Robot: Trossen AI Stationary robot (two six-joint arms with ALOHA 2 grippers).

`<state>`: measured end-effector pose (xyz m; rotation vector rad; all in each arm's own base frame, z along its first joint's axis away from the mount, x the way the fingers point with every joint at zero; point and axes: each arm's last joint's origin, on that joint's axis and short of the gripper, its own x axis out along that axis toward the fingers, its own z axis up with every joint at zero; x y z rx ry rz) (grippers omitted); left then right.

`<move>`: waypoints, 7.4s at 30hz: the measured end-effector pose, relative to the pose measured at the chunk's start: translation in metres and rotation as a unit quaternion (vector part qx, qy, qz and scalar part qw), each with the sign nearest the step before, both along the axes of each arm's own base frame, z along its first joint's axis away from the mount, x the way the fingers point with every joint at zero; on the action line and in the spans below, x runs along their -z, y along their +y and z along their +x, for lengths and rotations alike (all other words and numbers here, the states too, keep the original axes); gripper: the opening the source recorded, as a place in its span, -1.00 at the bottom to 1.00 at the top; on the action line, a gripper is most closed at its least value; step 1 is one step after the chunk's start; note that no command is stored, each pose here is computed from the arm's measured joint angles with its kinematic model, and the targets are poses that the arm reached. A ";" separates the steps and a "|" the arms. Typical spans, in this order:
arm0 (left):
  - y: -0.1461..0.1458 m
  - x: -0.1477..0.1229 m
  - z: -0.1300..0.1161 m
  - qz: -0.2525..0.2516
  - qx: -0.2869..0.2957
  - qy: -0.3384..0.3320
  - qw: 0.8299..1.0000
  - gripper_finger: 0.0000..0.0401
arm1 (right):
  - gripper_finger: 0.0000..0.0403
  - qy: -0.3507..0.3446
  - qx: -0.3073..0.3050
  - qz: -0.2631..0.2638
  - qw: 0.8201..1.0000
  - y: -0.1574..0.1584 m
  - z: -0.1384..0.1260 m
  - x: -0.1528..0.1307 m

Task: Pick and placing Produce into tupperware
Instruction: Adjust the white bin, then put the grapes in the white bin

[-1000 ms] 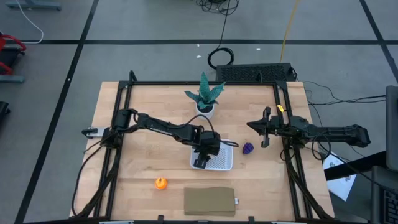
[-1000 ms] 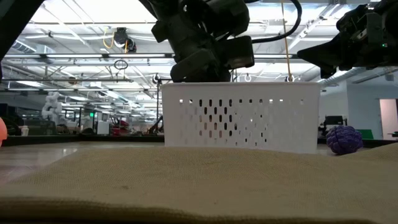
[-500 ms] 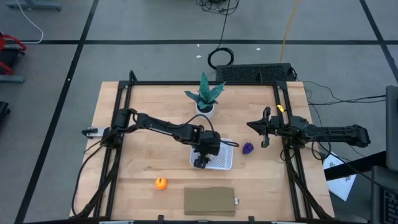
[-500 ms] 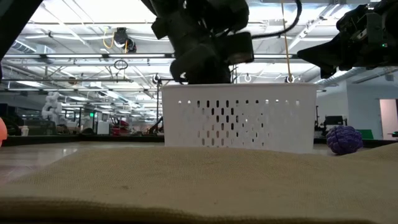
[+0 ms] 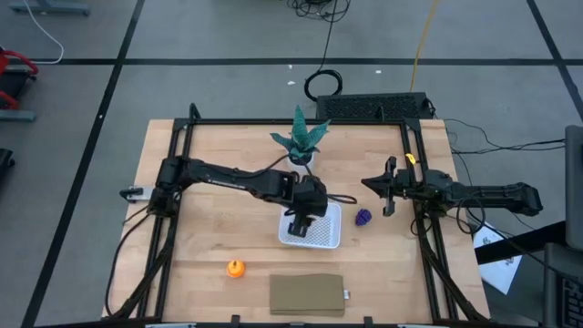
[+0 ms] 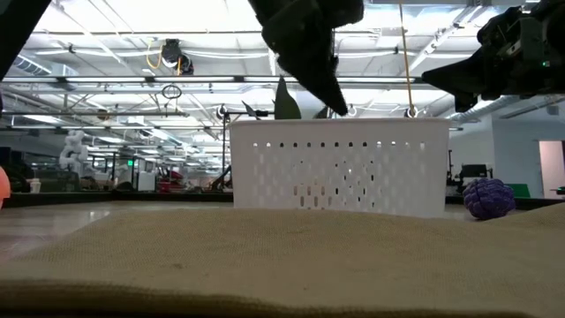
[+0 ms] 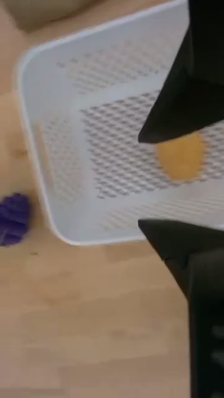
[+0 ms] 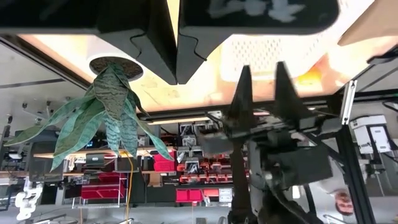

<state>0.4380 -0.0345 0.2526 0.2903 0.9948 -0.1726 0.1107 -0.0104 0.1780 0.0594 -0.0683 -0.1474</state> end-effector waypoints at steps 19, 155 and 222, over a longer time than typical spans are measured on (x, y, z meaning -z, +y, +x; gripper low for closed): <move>0.047 0.038 -0.019 0.038 -0.140 0.056 0.988 -0.97 | -1.00 0.010 -0.001 0.005 1.000 0.000 0.001 0.002; 0.015 0.057 -0.305 -0.028 -0.091 -0.484 0.870 -1.00 | -1.00 0.025 -0.001 0.011 1.000 0.000 0.003 0.005; 0.015 0.064 -0.305 -0.040 -0.100 -0.470 0.876 -1.00 | -1.00 0.478 -0.158 0.036 0.863 0.002 0.071 -0.089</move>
